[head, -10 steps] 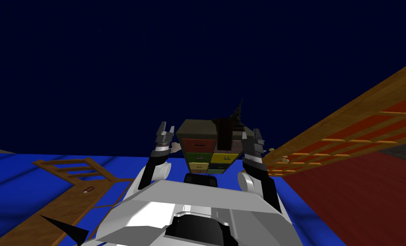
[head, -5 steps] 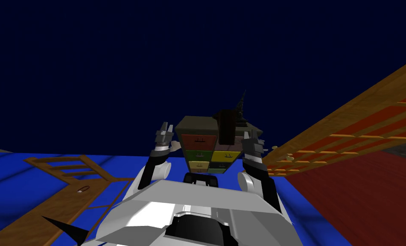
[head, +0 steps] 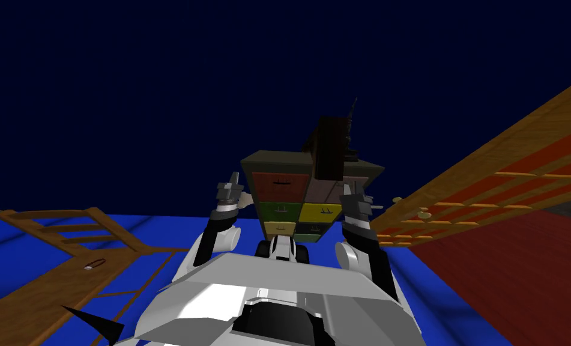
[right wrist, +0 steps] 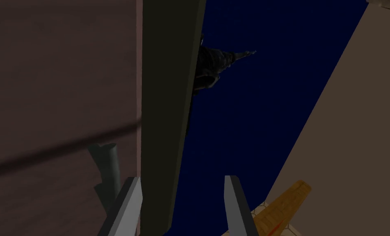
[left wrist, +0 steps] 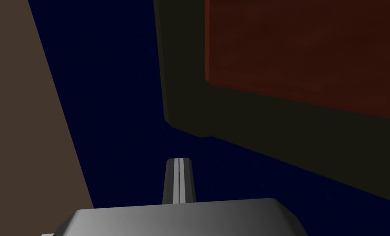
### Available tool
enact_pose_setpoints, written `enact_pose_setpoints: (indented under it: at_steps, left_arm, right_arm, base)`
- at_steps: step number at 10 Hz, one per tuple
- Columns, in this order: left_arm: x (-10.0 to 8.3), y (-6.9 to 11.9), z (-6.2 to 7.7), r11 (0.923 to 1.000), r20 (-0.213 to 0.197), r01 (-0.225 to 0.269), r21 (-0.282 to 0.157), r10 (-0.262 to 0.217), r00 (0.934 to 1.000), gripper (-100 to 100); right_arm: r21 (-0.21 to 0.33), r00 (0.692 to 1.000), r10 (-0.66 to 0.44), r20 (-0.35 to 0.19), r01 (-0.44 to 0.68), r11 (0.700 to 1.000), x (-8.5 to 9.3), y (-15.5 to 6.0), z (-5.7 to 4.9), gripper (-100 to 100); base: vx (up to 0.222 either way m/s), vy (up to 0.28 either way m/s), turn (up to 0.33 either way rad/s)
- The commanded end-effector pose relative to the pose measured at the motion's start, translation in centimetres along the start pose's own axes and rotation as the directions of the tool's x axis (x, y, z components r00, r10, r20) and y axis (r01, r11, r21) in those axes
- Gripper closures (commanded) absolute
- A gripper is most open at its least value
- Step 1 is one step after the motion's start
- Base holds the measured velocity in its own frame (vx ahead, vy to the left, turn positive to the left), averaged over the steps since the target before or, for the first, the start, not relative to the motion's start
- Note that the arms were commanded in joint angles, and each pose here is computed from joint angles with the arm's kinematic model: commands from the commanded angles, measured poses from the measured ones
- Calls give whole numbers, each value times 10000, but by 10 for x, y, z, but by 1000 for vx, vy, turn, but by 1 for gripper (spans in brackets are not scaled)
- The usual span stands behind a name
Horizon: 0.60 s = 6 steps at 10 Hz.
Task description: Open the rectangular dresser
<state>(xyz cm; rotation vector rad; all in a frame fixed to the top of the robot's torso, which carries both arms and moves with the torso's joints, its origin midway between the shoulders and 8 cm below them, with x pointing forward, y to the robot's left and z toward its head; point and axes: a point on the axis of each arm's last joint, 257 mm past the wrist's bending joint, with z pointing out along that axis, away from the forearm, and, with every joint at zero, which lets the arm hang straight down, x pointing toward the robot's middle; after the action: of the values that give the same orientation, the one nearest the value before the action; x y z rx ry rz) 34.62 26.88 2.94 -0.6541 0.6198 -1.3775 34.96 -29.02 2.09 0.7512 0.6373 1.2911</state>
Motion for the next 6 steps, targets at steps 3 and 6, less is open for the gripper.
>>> enact_pose_setpoints:
  at_steps: [3, 6]
  left_arm:
    - [0, 0, 0, 10000, 0, 2, -2, -2, 10000, 0]
    - [0, 0, 0, 10000, 1, 1, -2, -1, 10000, 0]
  right_arm:
    - [525, 9751, -1909, -1131, 1977, 9789, 5, -23, -6, -100]
    - [652, 9114, -3691, -1818, 3858, 9203, 0, -39, -9, -100]
  base:
    - [-58, 49, 90]
    - [-29, 71, 124]
